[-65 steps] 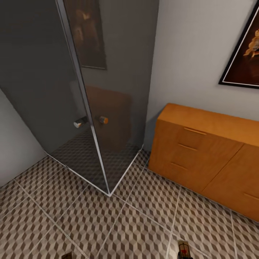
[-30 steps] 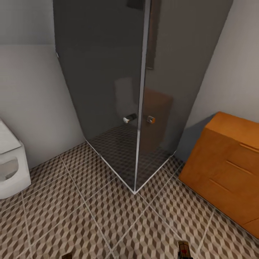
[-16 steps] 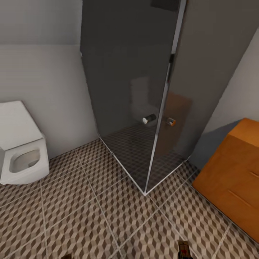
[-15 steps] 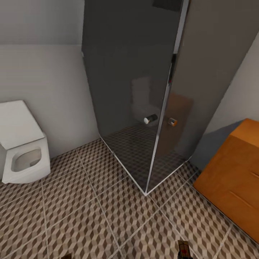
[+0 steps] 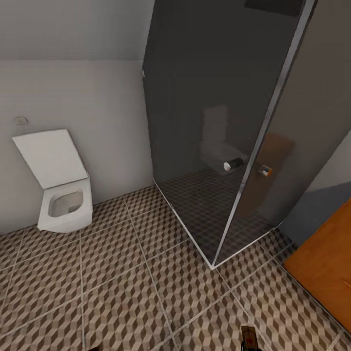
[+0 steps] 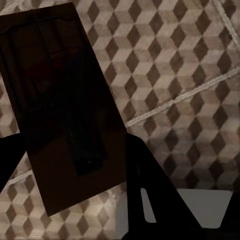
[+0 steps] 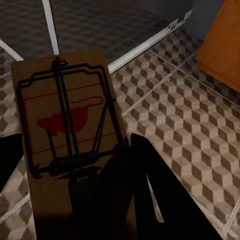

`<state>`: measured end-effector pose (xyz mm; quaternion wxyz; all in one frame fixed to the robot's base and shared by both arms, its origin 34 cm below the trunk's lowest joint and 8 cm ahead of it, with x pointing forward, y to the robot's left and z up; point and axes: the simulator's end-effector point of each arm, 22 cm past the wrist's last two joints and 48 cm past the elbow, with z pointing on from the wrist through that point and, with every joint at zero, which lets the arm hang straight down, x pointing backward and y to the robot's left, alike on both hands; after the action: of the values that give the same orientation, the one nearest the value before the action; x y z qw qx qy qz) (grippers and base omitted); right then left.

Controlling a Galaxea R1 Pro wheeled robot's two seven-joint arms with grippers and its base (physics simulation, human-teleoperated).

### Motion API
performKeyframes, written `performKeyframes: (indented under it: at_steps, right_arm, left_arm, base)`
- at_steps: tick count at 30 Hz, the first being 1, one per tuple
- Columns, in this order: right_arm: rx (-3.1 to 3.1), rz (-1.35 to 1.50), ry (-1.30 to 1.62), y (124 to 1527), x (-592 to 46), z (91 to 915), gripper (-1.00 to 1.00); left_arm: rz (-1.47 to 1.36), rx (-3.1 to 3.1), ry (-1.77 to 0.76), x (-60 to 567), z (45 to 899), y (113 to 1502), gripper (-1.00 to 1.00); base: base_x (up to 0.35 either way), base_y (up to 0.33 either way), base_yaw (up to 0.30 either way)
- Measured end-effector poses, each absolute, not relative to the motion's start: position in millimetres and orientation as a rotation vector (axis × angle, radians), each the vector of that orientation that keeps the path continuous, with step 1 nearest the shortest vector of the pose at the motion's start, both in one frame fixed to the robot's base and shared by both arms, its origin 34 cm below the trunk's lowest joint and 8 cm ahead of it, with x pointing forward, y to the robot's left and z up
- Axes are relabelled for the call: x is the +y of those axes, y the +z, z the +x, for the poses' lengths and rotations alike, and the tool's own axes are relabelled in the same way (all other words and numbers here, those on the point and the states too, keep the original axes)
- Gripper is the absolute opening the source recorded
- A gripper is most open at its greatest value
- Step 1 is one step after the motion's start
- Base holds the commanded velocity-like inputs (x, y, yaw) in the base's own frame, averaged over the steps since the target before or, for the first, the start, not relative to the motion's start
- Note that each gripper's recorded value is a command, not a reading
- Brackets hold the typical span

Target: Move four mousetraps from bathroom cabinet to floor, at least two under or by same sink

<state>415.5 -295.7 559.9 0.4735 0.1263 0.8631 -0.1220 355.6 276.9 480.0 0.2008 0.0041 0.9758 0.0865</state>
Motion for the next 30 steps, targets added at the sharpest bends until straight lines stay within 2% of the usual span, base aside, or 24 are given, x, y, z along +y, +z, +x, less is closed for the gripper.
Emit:
performKeyframes:
  at_steps: [30]
  right_arm:
    - [2.111, 0.308, -0.298, 559.9, -295.5, 415.6, -1.00]
  left_arm:
    - [0.011, 2.730, 0.238, 274.5, 354.1, 479.6, -1.00]
  base:
    - [0.000, 0.000, 0.288]
